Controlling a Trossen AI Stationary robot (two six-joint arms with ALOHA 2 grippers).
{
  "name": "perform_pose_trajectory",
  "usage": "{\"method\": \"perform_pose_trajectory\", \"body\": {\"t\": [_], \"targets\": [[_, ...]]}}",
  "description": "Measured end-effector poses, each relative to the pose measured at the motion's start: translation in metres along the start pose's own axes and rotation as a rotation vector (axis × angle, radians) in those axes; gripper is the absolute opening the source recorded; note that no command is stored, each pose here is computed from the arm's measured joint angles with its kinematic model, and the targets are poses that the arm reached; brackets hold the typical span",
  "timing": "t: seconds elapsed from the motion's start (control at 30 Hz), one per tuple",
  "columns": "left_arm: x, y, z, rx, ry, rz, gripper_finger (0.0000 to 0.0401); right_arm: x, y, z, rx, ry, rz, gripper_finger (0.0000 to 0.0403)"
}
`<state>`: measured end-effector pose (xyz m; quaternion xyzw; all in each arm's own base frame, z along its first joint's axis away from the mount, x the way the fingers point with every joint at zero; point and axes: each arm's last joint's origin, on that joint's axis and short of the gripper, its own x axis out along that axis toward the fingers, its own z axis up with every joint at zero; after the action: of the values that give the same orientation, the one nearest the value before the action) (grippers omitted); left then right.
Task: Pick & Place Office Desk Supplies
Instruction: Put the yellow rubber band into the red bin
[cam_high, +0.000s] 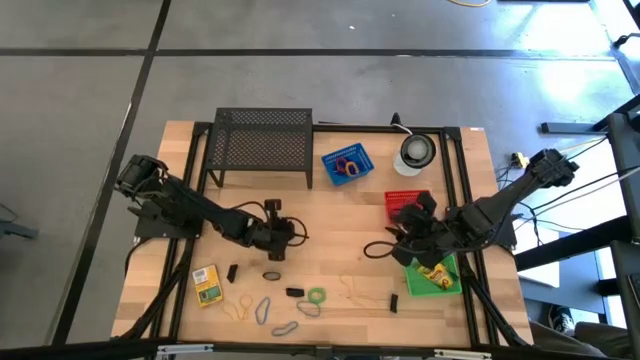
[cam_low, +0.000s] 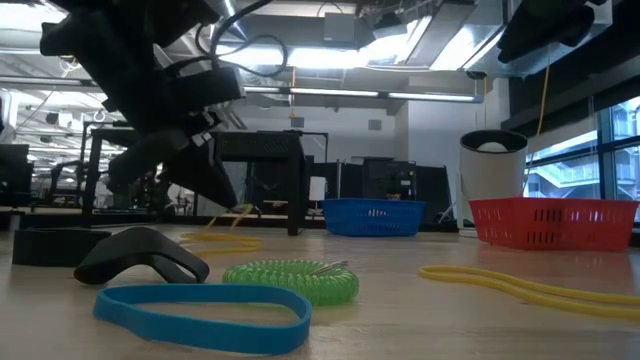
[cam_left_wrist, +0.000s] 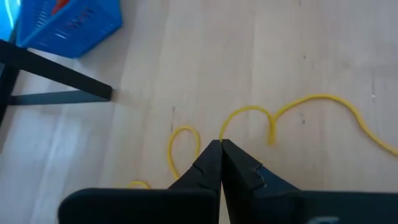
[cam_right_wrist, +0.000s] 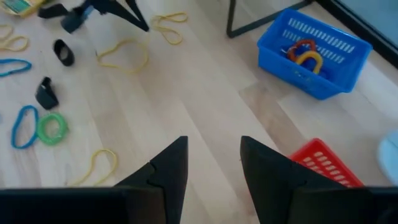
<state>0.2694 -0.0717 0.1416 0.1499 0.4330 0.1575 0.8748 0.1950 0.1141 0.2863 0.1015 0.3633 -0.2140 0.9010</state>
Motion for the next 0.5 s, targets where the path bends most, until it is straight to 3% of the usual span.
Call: {"method": "perform_pose_trajectory", "body": {"t": [0.1, 0.3, 0.5], "targets": [[0.0, 0.0, 0.001, -0.004, -0.007, 0.018, 0.0001, 0.011, 0.01, 0.0, 0.006, -0.02, -0.008, 0.0148], [-0.002, -0.002, 0.006, -0.003, -0.06, 0.024, 0.0002, 0.05, 0.026, -0.001, -0.11, -0.018, -0.099, 0.0148], [-0.003, -0.003, 0.007, -0.003, -0.078, 0.018, 0.0002, 0.107, 0.039, 0.007, -0.17, 0.067, -0.015, 0.0148]]}}
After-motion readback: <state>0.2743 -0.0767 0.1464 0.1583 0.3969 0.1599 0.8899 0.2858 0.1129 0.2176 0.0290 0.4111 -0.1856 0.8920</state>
